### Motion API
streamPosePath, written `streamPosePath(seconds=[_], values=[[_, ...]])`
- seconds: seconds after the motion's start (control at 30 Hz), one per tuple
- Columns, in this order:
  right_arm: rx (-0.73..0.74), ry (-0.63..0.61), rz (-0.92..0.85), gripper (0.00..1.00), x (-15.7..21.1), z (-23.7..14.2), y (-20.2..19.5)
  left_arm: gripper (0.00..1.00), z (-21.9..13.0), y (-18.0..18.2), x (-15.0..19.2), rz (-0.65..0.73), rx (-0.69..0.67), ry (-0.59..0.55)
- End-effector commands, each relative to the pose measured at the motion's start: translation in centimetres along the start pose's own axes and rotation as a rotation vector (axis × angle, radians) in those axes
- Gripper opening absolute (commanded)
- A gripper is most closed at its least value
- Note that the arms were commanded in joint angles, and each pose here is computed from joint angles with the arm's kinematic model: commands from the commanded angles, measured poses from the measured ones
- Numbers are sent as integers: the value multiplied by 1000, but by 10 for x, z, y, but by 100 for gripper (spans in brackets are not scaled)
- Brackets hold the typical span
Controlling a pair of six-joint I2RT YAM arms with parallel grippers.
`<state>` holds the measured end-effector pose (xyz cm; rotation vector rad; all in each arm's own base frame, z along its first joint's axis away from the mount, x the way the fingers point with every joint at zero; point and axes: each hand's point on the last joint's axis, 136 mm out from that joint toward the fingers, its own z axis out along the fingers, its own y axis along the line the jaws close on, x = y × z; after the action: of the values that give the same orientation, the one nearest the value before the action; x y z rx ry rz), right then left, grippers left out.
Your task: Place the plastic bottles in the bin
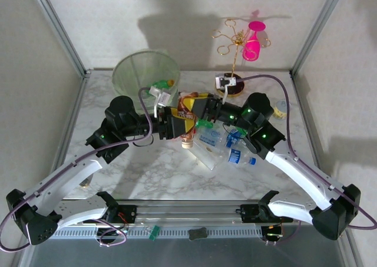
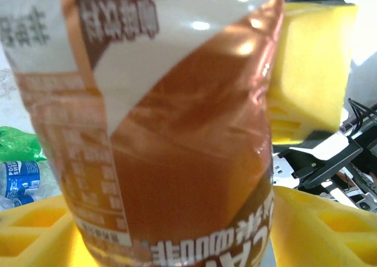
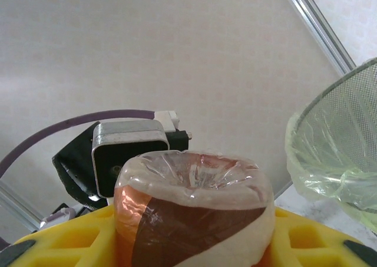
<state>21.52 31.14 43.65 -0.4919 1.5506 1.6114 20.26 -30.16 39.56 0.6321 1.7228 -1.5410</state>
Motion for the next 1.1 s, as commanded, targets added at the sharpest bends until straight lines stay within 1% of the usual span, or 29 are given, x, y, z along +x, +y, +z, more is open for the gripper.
streamPosePath(seconds=[0.0, 0.07, 0.13, 0.2, 0.3, 0.4, 0.43, 0.47, 0.5, 0.6, 0.63, 0.77, 0.83, 0.9, 0.97, 1.07], values=[[-47, -11, -14, 45, 2, -7, 9, 66, 1, -23, -19, 48, 75, -54], [-55, -12, -18, 45, 3, -9, 11, 60, 3, -25, -19, 45, 90, -54], [-57, -11, -27, 45, 4, -11, 12, 52, 5, -27, -18, 44, 105, -47], [-61, -12, -32, 45, 4, -11, 13, 51, 6, -30, -18, 42, 123, -44], [-56, -10, -37, 45, 6, -12, 12, 45, 8, -35, -18, 47, 145, -36], [-44, -4, -43, 45, 7, -12, 9, 44, 8, -37, -20, 54, 150, -39], [-38, -1, -45, 48, 8, -11, 8, 44, 8, -37, -21, 56, 148, -40], [-26, 2, -50, 54, 8, -11, 6, 44, 8, -37, -22, 59, 143, -42], [-13, 4, -60, 65, 7, -11, 5, 44, 8, -34, -22, 61, 129, -43], [65, -6, -95, 84, 1, -15, -1, 42, 9, -19, -25, 78, 27, -48], [92, -16, -109, 85, -2, -18, -2, 42, 9, -14, -25, 86, -9, -42], [251, -60, -175, 87, -17, -32, -14, 40, 4, 5, -42, 132, -176, -47], [337, -92, -202, 87, -27, -42, -20, 40, -3, 11, -57, 154, -251, -81], [420, -117, -222, 90, -34, -53, -27, 39, -12, 21, -75, 171, -340, -126], [465, -126, -234, 90, -36, -60, -31, 35, -23, 37, -92, 170, -443, -171], [497, -129, -243, 90, -34, -67, -35, 31, -40, 68, -115, 127, -593, -231]])
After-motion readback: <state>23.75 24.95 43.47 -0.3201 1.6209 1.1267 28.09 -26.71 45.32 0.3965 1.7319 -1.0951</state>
